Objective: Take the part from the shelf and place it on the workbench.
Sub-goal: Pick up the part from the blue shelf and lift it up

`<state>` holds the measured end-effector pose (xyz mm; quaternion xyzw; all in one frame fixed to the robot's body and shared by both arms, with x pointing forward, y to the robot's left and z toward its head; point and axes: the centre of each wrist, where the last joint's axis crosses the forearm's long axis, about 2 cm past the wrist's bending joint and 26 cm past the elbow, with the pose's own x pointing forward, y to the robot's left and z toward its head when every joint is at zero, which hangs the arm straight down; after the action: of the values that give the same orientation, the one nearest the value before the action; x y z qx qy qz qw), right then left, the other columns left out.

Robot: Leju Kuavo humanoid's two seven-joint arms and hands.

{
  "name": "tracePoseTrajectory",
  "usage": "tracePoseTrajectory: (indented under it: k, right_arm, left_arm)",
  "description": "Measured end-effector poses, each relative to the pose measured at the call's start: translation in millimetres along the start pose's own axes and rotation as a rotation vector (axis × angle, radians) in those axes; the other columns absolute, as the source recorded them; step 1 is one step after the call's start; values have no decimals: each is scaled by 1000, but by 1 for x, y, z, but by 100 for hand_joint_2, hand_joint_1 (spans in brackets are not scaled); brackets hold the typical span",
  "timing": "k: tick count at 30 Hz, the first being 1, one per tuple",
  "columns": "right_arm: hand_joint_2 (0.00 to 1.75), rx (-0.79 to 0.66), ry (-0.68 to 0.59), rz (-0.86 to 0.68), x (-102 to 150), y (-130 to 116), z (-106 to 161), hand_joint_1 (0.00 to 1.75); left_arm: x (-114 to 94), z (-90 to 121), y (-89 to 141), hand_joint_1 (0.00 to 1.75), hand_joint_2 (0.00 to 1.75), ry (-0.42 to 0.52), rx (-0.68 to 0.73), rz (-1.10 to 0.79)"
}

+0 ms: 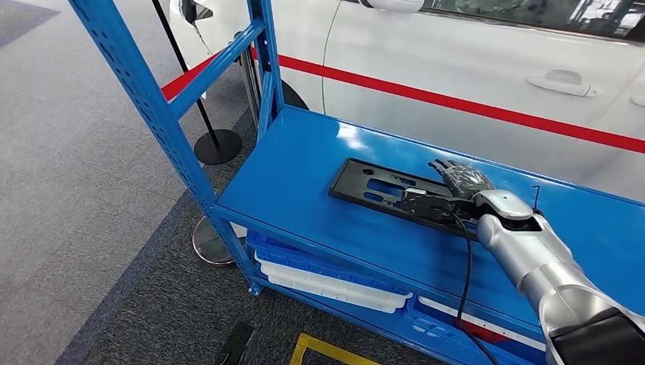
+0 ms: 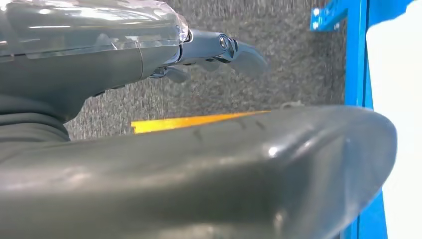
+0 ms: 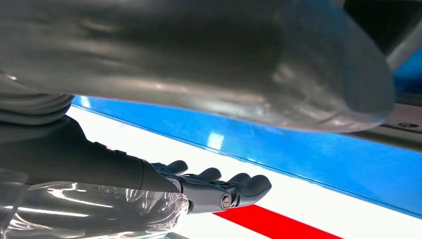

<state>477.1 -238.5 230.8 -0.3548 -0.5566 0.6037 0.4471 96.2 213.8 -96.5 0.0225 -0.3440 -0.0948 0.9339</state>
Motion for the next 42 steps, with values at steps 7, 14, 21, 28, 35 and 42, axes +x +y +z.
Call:
tracePoseTrajectory:
  k: [7, 14, 21, 28, 35, 42]
  right_arm:
    - [0, 5, -3, 12, 0, 0, 0, 0]
    - [0, 18, -4, 19, -1, 1, 0, 0]
    - [0, -15, -12, 58, -2, -24, -5, 0]
    - [0, -61, -24, 115, 1, -82, -13, 0]
    - [0, -84, -32, 159, 8, -115, -16, 0]
    - [0, -102, -55, 163, 20, -132, -18, 0]
  left_arm:
    - [-1, 0, 0, 0, 0, 8, -12, 11]
    - [-4, 2, -1, 0, 0, 48, -16, -4]
    - [-9, 5, 0, 0, 0, 73, -15, -29]
    - [-11, 5, 0, 0, 0, 82, -17, -28]
    - [-14, 7, -1, 0, 0, 112, -15, -36]
    - [-18, 10, -1, 0, 0, 129, -11, -46]
